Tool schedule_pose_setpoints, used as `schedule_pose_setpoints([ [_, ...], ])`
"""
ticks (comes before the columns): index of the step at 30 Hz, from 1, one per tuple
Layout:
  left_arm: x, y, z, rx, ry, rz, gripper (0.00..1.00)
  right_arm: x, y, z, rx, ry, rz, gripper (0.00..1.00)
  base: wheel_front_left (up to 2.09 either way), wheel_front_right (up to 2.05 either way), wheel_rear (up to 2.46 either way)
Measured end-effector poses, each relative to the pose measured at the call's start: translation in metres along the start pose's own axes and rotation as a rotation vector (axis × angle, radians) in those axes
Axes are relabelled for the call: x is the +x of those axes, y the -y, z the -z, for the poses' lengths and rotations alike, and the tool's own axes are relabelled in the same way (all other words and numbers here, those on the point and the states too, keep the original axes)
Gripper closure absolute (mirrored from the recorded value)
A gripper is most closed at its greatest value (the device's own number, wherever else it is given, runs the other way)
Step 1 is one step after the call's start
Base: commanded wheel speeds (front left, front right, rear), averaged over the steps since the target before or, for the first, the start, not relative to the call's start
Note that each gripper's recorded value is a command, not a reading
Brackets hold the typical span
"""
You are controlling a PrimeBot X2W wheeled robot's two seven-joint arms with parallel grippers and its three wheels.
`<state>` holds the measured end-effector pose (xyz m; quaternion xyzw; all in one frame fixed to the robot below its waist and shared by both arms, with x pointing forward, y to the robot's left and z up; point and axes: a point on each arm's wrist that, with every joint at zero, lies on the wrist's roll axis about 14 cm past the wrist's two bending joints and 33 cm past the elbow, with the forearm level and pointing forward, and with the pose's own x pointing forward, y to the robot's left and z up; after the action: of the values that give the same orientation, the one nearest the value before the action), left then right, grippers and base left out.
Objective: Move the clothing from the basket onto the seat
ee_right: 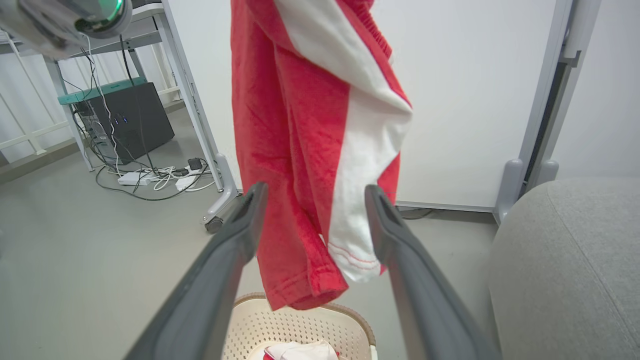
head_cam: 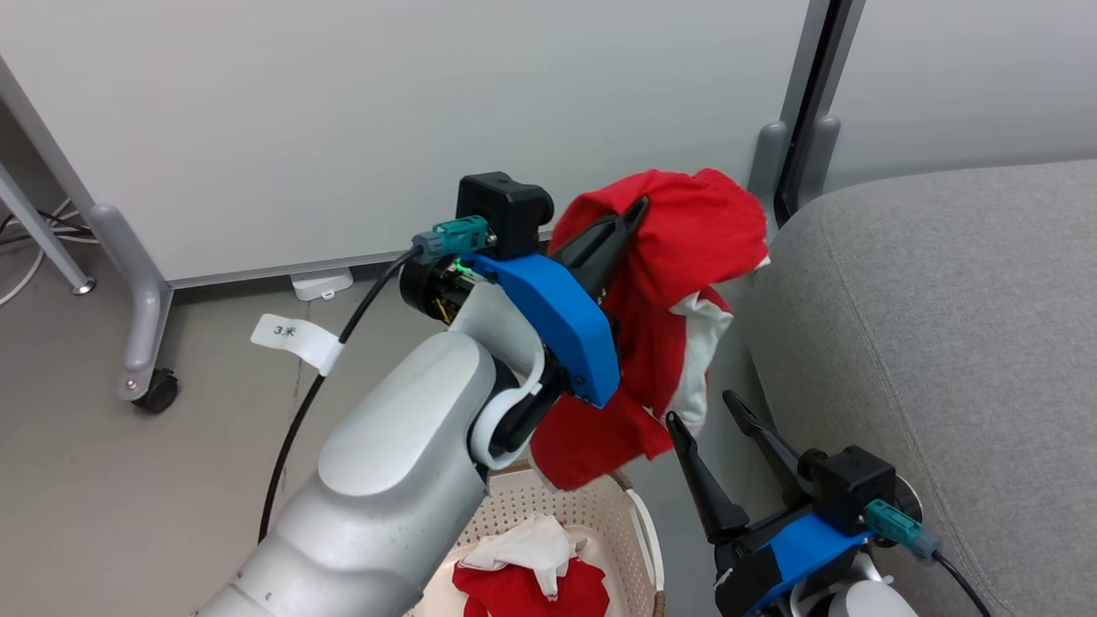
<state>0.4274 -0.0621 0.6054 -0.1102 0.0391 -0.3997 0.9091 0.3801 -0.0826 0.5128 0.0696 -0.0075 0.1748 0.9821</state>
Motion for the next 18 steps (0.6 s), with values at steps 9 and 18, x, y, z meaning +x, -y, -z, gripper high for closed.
schedule_pose_setpoints([
  [9,0.006,0.010,0.008,-0.005,-0.020,0.020,1.00,-0.002,0.007,0.001,0.004,-0.004,0.023,0.00,0.00,0.00,0.00],
  [18,0.011,0.017,0.017,-0.018,-0.042,0.051,1.00,0.010,0.021,0.000,-0.004,-0.014,0.049,0.00,0.00,0.00,0.00],
])
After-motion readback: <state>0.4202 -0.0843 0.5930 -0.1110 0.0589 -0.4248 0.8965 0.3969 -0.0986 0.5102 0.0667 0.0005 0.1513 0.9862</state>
